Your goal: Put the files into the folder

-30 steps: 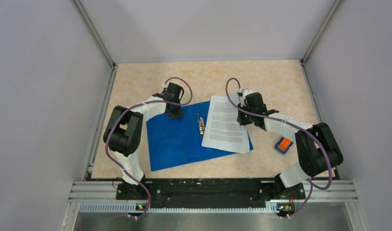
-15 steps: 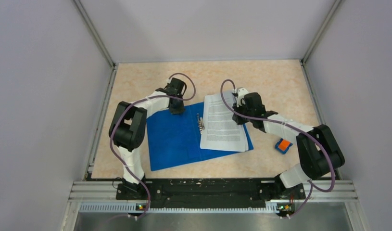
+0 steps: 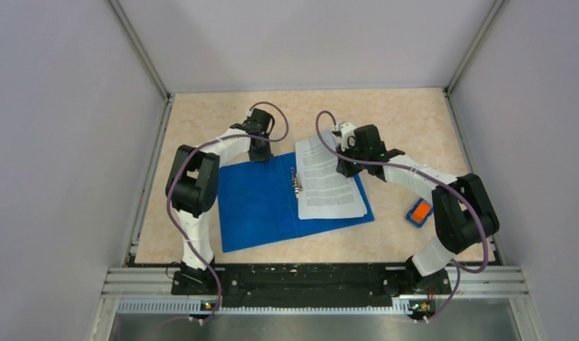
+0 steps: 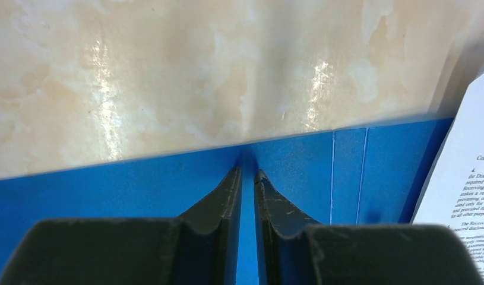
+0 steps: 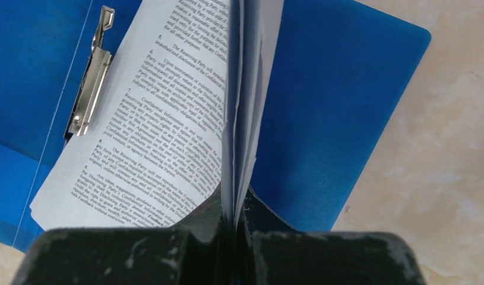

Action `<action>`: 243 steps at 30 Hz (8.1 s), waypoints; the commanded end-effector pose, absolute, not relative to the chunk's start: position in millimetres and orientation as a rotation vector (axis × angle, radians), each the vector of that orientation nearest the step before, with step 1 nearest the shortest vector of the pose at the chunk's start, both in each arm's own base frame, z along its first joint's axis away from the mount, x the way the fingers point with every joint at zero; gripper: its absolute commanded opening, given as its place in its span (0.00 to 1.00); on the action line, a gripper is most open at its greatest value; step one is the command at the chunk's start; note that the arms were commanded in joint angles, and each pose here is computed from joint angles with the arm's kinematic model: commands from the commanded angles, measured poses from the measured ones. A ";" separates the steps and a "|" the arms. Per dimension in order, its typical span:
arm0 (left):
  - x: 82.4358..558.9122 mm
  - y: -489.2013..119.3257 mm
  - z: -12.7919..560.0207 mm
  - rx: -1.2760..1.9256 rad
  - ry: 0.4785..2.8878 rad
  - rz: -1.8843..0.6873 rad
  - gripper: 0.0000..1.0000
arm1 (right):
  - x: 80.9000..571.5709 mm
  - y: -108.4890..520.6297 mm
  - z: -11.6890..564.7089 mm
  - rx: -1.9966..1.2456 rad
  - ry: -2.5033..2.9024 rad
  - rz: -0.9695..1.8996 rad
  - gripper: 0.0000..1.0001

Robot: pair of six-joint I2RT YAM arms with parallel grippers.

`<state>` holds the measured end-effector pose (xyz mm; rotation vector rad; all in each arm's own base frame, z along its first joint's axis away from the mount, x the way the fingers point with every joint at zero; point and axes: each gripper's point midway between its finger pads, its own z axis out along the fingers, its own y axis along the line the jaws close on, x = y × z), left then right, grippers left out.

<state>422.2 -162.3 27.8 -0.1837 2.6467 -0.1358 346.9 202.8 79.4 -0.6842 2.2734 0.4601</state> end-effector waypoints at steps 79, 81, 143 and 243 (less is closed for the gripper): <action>292.6 -242.0 19.2 -0.291 2.696 -0.524 0.11 | 303.2 181.9 41.5 -0.021 2.531 0.605 0.63; 291.4 -243.0 18.4 -0.295 2.697 -0.529 0.11 | 302.3 182.3 41.4 -0.010 2.529 0.616 0.66; 274.0 -280.6 8.8 -0.304 2.718 -0.555 0.09 | 273.3 132.4 52.7 0.283 2.514 0.488 0.86; 275.1 -274.2 1.0 -0.335 2.712 -0.511 0.08 | 269.5 120.3 44.8 0.358 2.524 0.390 0.35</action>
